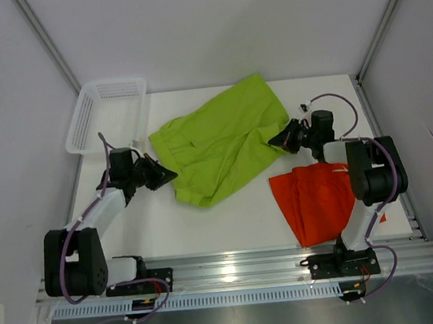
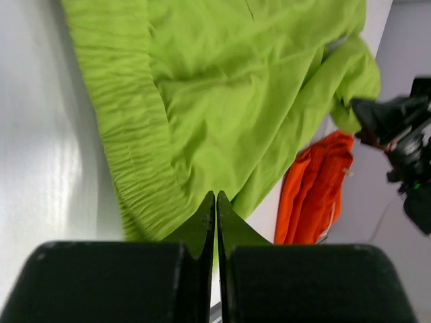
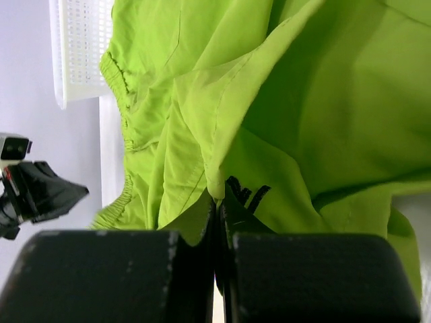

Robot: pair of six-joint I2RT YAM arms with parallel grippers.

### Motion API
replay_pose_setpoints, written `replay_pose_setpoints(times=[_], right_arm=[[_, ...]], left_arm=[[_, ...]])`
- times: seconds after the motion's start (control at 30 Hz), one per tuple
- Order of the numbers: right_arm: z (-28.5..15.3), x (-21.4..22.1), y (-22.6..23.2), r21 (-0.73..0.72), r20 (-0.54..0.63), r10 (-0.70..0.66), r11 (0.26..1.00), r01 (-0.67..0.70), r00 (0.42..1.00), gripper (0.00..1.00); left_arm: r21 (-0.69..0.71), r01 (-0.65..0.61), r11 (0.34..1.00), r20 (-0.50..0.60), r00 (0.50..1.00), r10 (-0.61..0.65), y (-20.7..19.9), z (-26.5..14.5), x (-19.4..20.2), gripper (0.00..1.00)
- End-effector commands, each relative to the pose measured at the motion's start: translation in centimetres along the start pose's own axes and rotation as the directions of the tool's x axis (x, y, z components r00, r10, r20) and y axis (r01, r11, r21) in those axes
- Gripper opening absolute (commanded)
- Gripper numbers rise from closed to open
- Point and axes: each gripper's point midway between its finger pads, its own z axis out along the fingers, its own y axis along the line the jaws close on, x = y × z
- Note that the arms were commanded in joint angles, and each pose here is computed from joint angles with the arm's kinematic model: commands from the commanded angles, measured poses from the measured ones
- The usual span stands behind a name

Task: Fold and stack the shorts
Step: Flatten the shorts out

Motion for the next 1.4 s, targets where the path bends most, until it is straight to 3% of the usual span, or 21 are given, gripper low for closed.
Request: replay_pose_setpoints(times=[0.0,0.23,0.4,0.5,0.53,0.57,0.6,0.8,1.03,1.17,1.37], right_arm=[[-1.7,-2.8,2.0,-0.012,0.12,-0.074,0.997,0.076,0.99,0.0],[-4.1,-4.4,1.5,0.025,0.236,-0.078,0.997,0.074,0.969,0.0],[-4.0,-4.4,1.5,0.023,0.227,-0.076,0.997,0.072,0.971,0.0],[-3.8,-4.2,1.5,0.019,0.217,-0.068,0.998,0.066,0.974,0.0],[-3.9,-4.2,1.4,0.019,0.218,-0.068,0.998,0.065,0.974,0.0],[-3.8,-4.1,1.4,0.018,0.215,-0.066,0.998,0.063,0.974,0.0],[-3.8,-4.0,1.4,0.015,0.212,-0.066,0.998,0.064,0.975,0.0],[-3.7,-4.0,1.6,0.004,0.207,-0.061,0.998,0.062,0.977,0.0],[-3.5,-3.8,1.5,-0.007,0.196,-0.049,0.999,0.052,0.979,0.0],[-3.4,-3.6,1.4,-0.014,0.189,-0.043,0.999,0.046,0.981,0.0],[-3.3,-3.5,1.4,-0.019,0.185,-0.04,0.999,0.044,0.982,0.0]], left_arm=[[0.077,0.036,0.996,0.083,0.996,-0.042,-1.9,-0.6,-5.0,0.0],[0.059,0.094,0.994,0.152,0.983,-0.102,-2.2,-0.2,-11.6,0.0],[-0.021,0.053,0.998,0.141,0.989,-0.05,-0.3,0.0,-9.5,0.02],[-0.072,0.027,0.997,0.125,0.992,-0.018,1.4,-0.3,-6.4,0.25],[-0.091,0.038,0.995,0.103,0.994,-0.029,2.5,-0.3,-4.9,0.4],[-0.105,0.037,0.994,0.083,0.996,-0.028,3.4,-0.4,-3.6,0.46],[-0.105,0.023,0.994,0.08,0.997,-0.015,3.2,-0.8,-3.0,0.58],[-0.139,-0.017,0.99,0.056,0.998,0.025,4.3,-2.3,0.8,0.76],[-0.158,-0.024,0.987,-0.003,1.0,0.024,6.5,-2.1,4.4,0.78],[-0.088,-0.014,0.996,-0.05,0.999,0.009,6.6,-1.3,6.1,0.78],[-0.028,-0.045,0.999,-0.044,0.998,0.044,5.7,-1.1,6.1,0.78]])
